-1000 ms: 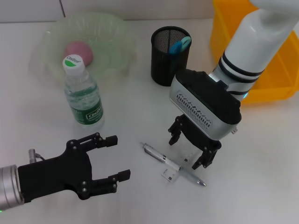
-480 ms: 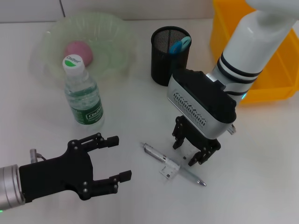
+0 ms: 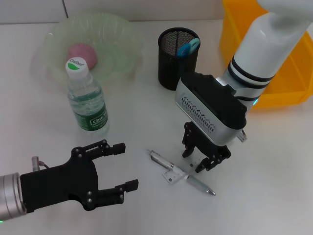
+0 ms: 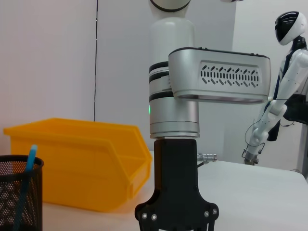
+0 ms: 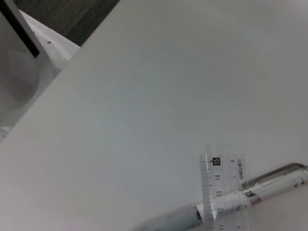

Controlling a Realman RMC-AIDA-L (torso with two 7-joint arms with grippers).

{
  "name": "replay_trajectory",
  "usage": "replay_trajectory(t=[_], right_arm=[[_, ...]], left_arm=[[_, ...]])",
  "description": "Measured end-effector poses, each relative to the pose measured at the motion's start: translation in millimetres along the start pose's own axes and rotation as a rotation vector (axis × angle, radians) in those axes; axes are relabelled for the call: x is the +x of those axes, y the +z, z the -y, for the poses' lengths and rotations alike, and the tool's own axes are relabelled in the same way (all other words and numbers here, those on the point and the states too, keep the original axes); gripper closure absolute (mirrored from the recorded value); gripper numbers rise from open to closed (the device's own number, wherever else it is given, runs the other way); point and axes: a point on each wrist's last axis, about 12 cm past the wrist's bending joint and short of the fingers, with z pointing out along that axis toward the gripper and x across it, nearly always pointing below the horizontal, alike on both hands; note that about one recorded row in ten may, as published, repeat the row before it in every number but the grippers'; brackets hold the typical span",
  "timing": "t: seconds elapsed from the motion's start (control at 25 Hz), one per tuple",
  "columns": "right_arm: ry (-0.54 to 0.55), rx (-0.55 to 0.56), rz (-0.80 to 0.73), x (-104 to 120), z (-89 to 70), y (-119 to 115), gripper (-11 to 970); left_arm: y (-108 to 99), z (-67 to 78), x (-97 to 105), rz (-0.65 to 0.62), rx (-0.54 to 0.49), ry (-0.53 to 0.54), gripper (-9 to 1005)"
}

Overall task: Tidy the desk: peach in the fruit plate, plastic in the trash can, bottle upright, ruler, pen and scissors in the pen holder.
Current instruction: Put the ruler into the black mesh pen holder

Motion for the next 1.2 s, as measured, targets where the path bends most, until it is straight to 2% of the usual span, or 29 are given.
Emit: replay_trajectory(t=[0.12, 0.24, 0.4, 0.48, 0.52, 0.6, 0.68, 0.72, 0.76, 0.88, 0.96, 1.08, 1.12, 1.16, 1.2], right_arm=[[0.036, 0.012, 0.017, -3, 1.8, -3, 577], [0.061, 0.026, 0.025, -5, 3.3, -7, 578], [0.155, 0.091, 0.043, -5, 5.3, -21, 578], [0.225, 0.152, 0.070, -1, 7.6, -34, 578], [0.316, 0.232, 0.101, 7, 10.0, -54, 578], [0.354, 0.269, 0.114, 10, 10.4, -62, 578], [0.443, 0.380, 0.157, 18, 10.3, -85, 579], [0.529, 0.524, 0.249, 26, 7.0, -113, 579], [0.529, 0.524, 0.249, 26, 7.0, -113, 579], [0.601, 0.716, 0.446, 34, -1.1, -146, 579], [0.625, 0.840, 0.609, 40, -6.0, -158, 579], [0.645, 0.968, 0.832, 51, -13.1, -158, 578], [0.658, 1.033, 0.961, 61, -16.2, -149, 578], [0.658, 1.033, 0.961, 61, -16.2, -149, 578], [0.677, 1.060, 1.034, 66, -17.0, -141, 578]], left_arm=[[0, 0.0, 0, 0.000, 0.000, 0.000, 197], [0, -0.2, 0, 0.001, -0.001, 0.004, 197], [0, -0.8, -1, 0.002, 0.000, 0.010, 197], [0, -0.9, -1, 0.003, -0.001, 0.011, 197], [0, -0.8, -2, 0.007, 0.000, 0.015, 197], [0, -0.8, -2, 0.008, 0.001, 0.015, 197], [1, -0.9, -2, 0.009, 0.002, 0.016, 197], [1, -1.0, -3, 0.009, 0.002, 0.017, 197], [1, -1.0, -3, 0.009, 0.002, 0.017, 197], [1, -0.7, -3, 0.012, 0.006, 0.017, 197], [1, -0.1, -3, 0.014, 0.009, 0.015, 197], [0, 0.1, -3, 0.018, 0.006, 0.011, 197], [0, 0.0, -3, 0.019, 0.004, 0.011, 197], [0, 0.0, -3, 0.020, 0.004, 0.012, 197], [0, 0.0, -3, 0.022, 0.006, 0.013, 197]])
